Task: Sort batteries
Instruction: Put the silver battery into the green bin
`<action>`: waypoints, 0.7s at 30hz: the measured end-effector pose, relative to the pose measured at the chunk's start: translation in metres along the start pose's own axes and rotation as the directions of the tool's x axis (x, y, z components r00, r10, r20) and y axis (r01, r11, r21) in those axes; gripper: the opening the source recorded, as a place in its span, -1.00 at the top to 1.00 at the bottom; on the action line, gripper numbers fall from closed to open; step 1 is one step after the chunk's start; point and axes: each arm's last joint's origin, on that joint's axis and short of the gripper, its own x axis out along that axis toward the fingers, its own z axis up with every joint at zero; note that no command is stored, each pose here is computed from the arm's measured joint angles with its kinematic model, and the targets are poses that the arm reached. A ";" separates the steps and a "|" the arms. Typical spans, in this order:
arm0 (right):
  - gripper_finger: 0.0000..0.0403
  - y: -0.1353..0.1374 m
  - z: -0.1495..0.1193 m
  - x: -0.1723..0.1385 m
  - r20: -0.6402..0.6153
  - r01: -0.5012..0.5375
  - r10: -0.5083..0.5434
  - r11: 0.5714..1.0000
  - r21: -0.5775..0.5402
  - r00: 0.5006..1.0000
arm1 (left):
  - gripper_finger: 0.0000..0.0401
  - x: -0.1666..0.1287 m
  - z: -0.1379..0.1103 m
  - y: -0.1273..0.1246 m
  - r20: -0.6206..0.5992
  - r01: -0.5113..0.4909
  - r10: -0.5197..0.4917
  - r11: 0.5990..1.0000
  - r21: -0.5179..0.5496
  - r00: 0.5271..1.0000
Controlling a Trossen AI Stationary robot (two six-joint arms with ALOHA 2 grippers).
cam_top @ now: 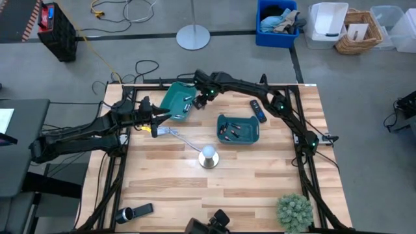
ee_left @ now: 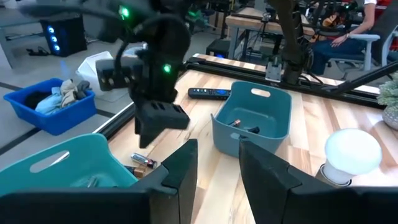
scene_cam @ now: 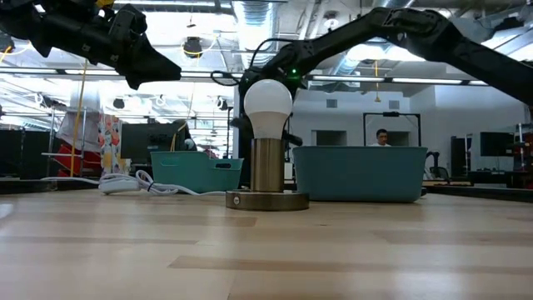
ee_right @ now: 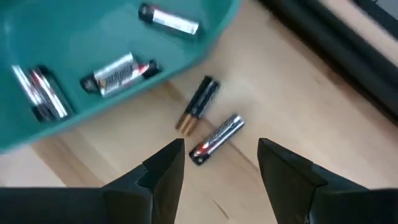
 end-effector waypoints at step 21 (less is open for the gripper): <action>-0.10 0.015 0.006 -0.001 0.090 -0.098 0.093 0.993 0.059 0.992 | 0.45 0.000 0.000 0.000 0.003 0.015 -0.015 1.000 0.000 1.000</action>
